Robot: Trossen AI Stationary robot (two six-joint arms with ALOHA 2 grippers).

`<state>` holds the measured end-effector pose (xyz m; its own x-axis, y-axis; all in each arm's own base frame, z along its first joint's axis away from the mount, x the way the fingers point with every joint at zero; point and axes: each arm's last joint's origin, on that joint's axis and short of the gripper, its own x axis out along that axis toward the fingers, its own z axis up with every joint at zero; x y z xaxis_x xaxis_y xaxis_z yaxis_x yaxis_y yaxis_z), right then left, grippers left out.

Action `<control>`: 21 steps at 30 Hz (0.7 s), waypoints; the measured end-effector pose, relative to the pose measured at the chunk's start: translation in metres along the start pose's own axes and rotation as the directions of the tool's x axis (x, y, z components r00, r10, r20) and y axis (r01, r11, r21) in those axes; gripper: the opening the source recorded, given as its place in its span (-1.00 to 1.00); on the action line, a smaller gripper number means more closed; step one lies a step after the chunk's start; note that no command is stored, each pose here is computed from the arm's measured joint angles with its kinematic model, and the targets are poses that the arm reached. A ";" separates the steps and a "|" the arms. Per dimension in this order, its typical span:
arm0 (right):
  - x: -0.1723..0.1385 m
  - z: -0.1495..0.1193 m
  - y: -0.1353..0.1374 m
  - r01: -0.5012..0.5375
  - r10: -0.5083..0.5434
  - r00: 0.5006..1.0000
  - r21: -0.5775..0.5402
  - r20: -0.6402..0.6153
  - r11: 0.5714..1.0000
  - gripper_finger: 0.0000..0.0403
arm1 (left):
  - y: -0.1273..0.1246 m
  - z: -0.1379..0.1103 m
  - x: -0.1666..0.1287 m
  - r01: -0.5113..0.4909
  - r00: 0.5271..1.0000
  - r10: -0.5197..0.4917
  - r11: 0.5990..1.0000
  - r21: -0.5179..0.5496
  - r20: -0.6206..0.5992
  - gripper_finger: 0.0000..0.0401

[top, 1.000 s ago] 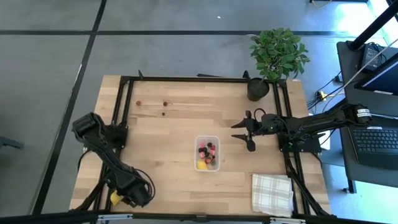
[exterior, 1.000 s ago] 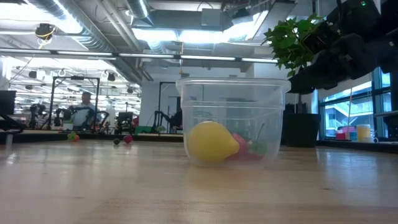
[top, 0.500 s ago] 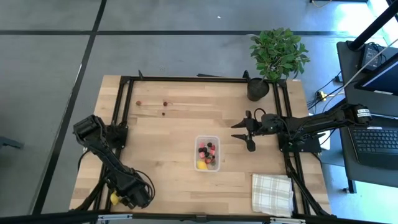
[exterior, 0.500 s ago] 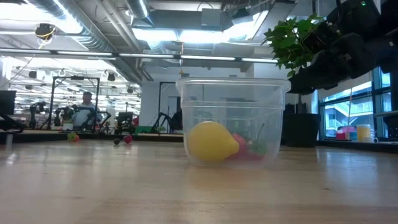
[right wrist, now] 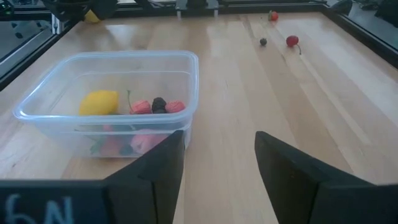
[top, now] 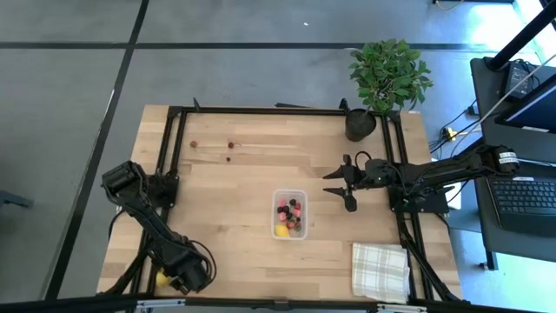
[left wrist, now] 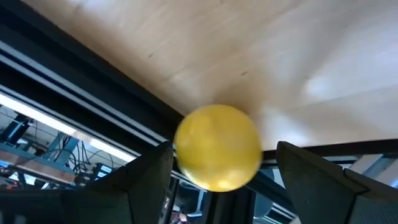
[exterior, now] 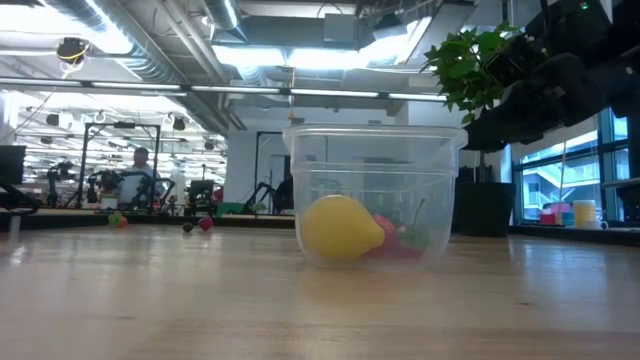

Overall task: Pick and placing Produce into tupperware
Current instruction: Put the lemon into the transparent bin

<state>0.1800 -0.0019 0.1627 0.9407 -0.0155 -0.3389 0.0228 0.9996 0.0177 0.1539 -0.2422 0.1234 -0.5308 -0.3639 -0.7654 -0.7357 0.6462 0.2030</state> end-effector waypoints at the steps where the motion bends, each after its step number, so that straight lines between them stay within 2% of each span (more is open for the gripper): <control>1: 0.000 0.000 0.000 0.000 0.000 1.000 0.000 -0.001 1.000 -0.02 | 0.000 0.001 0.001 0.001 1.000 -0.001 1.000 0.001 -0.001 0.38; 12: 0.000 0.000 0.000 0.000 0.000 1.000 0.000 -0.005 1.000 -0.02 | 0.002 0.007 0.006 0.018 1.000 -0.018 1.000 0.012 -0.026 0.36; 21: 0.000 0.000 0.000 0.000 0.000 1.000 0.000 -0.005 1.000 -0.02 | 0.002 0.006 0.006 0.019 0.999 -0.018 1.000 0.018 -0.033 0.00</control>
<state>0.1798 -0.0018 0.1623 0.9390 -0.0152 -0.3436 0.0226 0.9996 0.0177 0.1520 -0.2391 0.1151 -0.5306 -0.3975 -0.7486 -0.7380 0.6511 0.1773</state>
